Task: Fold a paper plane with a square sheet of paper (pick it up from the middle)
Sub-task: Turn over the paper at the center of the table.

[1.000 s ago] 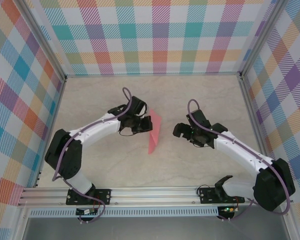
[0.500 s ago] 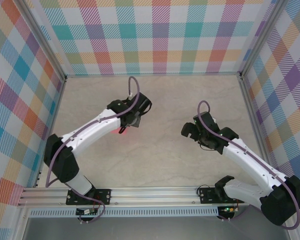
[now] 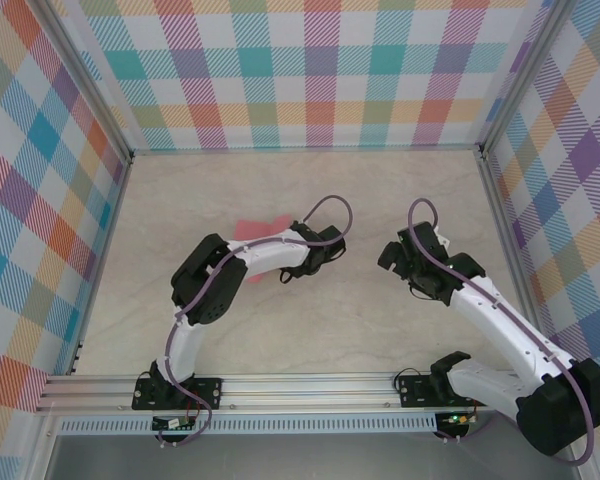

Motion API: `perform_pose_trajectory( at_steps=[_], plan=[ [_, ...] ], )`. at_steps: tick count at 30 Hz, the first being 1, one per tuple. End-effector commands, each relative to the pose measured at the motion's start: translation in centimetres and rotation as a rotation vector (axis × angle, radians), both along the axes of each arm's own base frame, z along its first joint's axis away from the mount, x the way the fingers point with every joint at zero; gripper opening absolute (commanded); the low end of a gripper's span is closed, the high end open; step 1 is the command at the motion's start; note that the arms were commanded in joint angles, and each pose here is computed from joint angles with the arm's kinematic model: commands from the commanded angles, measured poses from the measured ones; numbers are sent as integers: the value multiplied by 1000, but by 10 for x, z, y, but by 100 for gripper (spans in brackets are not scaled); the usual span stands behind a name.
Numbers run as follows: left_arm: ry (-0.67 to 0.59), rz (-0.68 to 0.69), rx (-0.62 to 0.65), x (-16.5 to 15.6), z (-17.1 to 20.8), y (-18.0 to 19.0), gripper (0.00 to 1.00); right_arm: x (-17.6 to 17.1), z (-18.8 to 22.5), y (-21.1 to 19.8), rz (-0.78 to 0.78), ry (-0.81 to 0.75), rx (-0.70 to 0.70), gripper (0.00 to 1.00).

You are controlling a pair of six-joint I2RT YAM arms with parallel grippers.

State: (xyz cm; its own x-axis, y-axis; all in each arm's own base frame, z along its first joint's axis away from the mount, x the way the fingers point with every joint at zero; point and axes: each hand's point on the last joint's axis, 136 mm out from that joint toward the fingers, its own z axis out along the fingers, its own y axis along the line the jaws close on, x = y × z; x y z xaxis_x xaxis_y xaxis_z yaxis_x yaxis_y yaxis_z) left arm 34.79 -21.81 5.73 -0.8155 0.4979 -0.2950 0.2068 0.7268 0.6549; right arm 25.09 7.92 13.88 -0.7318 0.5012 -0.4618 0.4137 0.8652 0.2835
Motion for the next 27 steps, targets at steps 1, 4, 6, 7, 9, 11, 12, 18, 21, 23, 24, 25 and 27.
perform_pose_trajectory(
  at_steps=[1, 4, 6, 7, 9, 11, 12, 18, 21, 23, 24, 25, 27],
  plan=[
    [-11, 17, -68, -5, -13, -23, 6, 4, 10, -7, -4, -23, -15, 100],
    [15, 27, -111, -13, -27, -30, 7, 6, 5, -6, 14, -6, -16, 100],
    [25, 45, -128, -17, -34, -31, 9, 6, 0, -6, 19, 11, -14, 100],
    [34, 50, -136, -19, -37, -31, 10, 6, -2, -6, 21, 18, -11, 100],
    [49, 55, -157, -22, -41, -34, 13, 6, -5, -7, 21, 30, -4, 100],
    [66, 57, -189, -25, -43, -38, 17, 6, -4, -7, 16, 28, 6, 100],
    [75, 57, -211, -27, -42, -41, 20, 6, -4, -7, 16, 25, 12, 100],
    [136, 25, -577, -43, 14, -85, 45, 19, 6, 3, 54, -9, 54, 100],
    [139, -24, -792, -53, 56, -104, 60, 31, 10, 17, 106, -18, 86, 100],
    [130, -26, -867, -57, 75, -103, 63, 40, 12, 30, 160, -24, 114, 100],
    [123, -11, -894, -57, 81, -97, 63, 46, 14, 39, 201, -32, 134, 100],
    [110, 12, -915, -56, 85, -89, 65, 51, 17, 51, 262, -44, 156, 100],
    [97, 60, -971, -54, 91, -76, 66, 59, 23, 68, 325, -55, 167, 99]
  ],
)
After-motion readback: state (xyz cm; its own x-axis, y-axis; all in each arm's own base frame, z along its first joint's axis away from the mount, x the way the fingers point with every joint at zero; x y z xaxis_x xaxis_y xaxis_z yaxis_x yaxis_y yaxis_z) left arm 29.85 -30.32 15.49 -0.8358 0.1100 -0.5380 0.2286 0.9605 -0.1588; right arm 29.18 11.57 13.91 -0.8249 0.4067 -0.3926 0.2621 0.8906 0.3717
